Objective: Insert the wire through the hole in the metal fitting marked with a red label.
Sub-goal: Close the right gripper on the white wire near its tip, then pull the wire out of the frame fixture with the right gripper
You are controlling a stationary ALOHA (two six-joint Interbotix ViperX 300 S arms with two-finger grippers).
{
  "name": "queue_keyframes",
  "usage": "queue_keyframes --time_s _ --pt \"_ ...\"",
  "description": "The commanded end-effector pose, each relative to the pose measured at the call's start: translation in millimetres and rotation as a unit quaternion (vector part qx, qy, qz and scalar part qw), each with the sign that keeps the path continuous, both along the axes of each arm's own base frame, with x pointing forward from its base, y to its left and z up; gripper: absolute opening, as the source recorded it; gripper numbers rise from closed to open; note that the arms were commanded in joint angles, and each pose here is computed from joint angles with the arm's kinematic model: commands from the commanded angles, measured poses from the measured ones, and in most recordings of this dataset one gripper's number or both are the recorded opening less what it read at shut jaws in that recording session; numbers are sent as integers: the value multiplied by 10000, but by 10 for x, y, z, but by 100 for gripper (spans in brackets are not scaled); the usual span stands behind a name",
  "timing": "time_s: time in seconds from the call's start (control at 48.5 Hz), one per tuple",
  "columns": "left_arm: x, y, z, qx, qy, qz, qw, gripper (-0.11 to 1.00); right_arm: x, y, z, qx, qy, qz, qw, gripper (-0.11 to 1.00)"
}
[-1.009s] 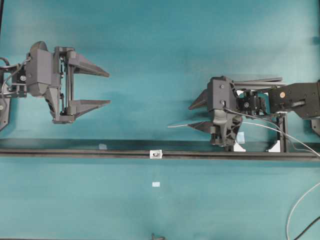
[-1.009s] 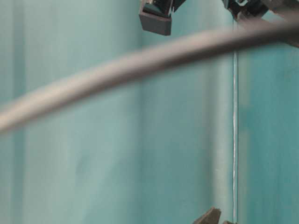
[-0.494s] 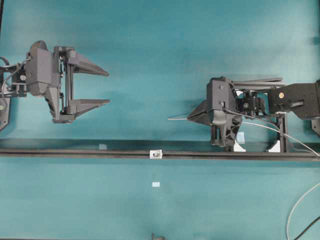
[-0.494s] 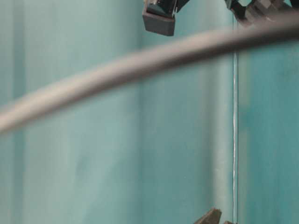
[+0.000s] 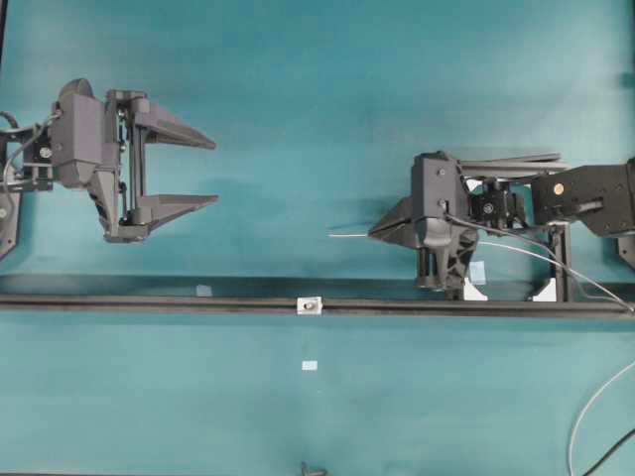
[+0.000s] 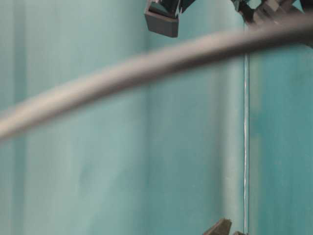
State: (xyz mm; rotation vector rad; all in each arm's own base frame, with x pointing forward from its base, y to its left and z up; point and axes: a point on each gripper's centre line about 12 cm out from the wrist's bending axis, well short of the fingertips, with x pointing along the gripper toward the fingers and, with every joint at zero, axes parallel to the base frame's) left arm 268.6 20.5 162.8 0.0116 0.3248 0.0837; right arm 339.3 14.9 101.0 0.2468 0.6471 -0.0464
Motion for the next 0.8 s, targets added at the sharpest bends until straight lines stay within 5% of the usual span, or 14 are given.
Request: queue_keyframes --time_s 0.0,0.783 --pt "13 14 37 8 -92 24 10000 68 24 7 59 -11 -131 23 9999 -1" --pt "50 16 99 0 -192 29 9998 68 -149 -105 489 -253 -697 31 9972 -1"
